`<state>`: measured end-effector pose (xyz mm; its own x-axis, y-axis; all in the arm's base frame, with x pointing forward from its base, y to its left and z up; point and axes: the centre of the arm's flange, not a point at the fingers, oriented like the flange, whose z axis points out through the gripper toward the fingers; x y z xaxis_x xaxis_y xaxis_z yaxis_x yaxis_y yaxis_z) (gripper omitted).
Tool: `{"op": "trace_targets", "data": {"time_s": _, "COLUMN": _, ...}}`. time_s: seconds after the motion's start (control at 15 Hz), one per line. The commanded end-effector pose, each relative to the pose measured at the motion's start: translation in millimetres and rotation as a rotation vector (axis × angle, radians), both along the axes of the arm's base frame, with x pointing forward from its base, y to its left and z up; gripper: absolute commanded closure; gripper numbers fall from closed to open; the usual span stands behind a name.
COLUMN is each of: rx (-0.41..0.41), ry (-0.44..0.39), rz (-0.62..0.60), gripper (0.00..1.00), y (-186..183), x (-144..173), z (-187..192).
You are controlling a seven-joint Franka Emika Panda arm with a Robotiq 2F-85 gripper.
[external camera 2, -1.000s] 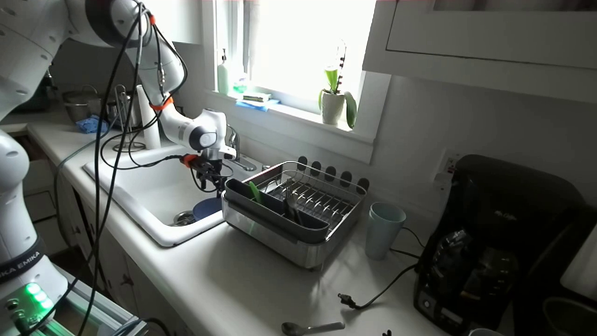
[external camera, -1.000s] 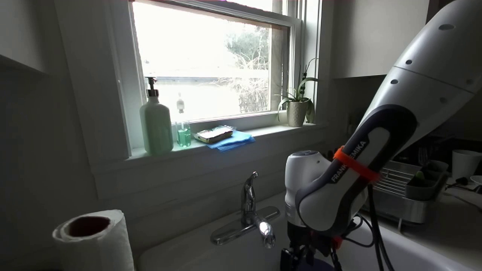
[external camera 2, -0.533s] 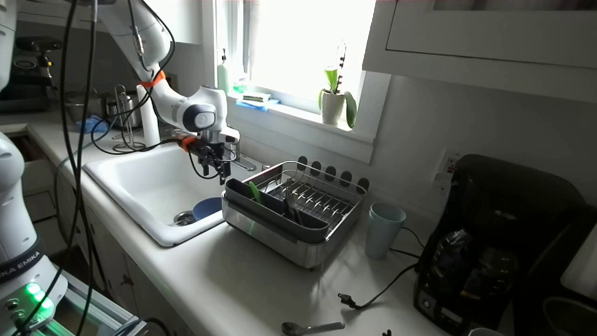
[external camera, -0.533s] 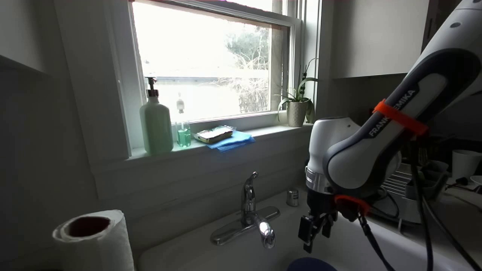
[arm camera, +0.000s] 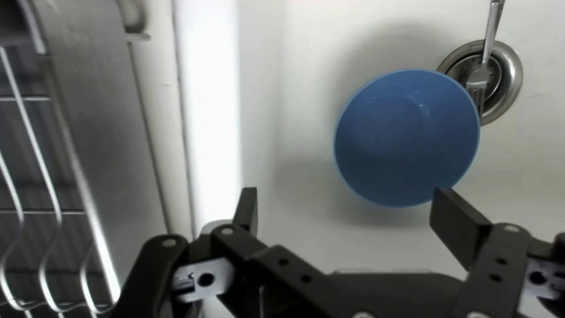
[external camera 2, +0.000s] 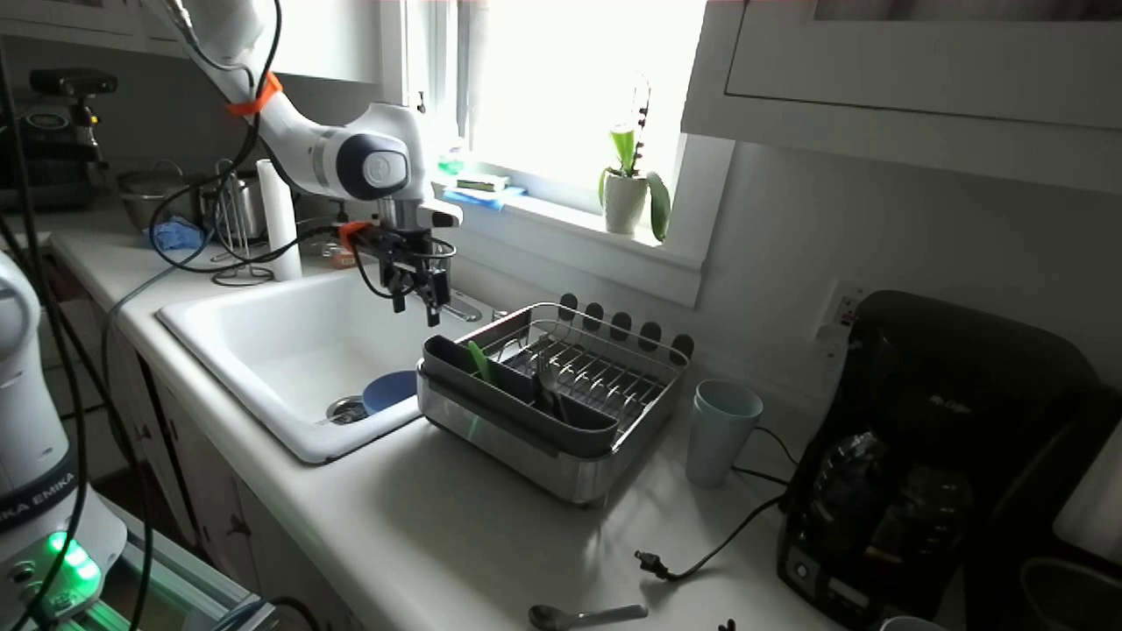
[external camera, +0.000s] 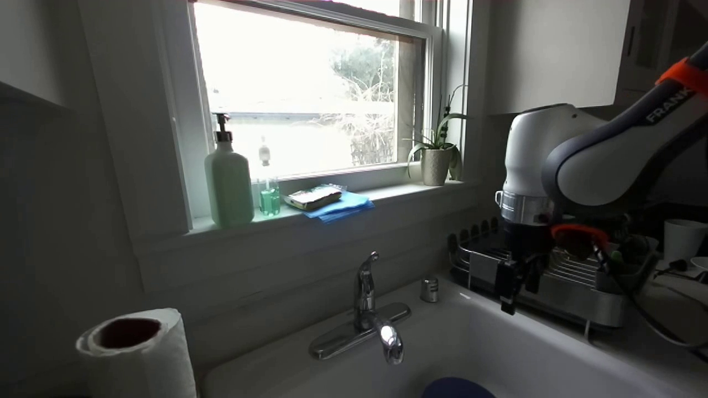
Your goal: Remove the blue bowl from the dishes drying rack and place it in the sink, pick up a fork from the dishes drying rack and place it in the blue bowl and pick up a spoon from the dishes drying rack and put it in the blue bowl that is inside the sink
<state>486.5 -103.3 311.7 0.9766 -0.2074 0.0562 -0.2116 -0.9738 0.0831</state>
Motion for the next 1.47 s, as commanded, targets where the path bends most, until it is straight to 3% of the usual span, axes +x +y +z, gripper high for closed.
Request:
{"op": "trace_targets", "data": {"time_s": 0.0, "rx": -0.002, "ry": -0.003, "rz": -0.009, "gripper": 0.00, "y": -7.7, "x": -4.3, "z": 8.8}}
{"op": "trace_targets", "data": {"time_s": 0.4, "rx": -0.003, "ry": -0.005, "rz": -0.013, "gripper": 0.00, "y": -12.3, "x": -8.4, "z": 17.4}}
{"op": "trace_targets", "data": {"time_s": 0.67, "rx": -0.079, "ry": -0.002, "rz": 0.103, "gripper": 0.00, "y": -35.1, "x": -27.4, "z": 39.3}}
{"op": "trace_targets", "data": {"time_s": 1.07, "rx": -0.094, "ry": -0.039, "rz": 0.206, "gripper": 0.00, "y": -113.9, "x": -72.6, "z": 82.4}}
{"op": "trace_targets", "data": {"time_s": 1.4, "rx": -0.114, "ry": 0.028, "rz": 0.186, "gripper": 0.00, "y": -168.4, "x": -118.6, "z": 97.8}}
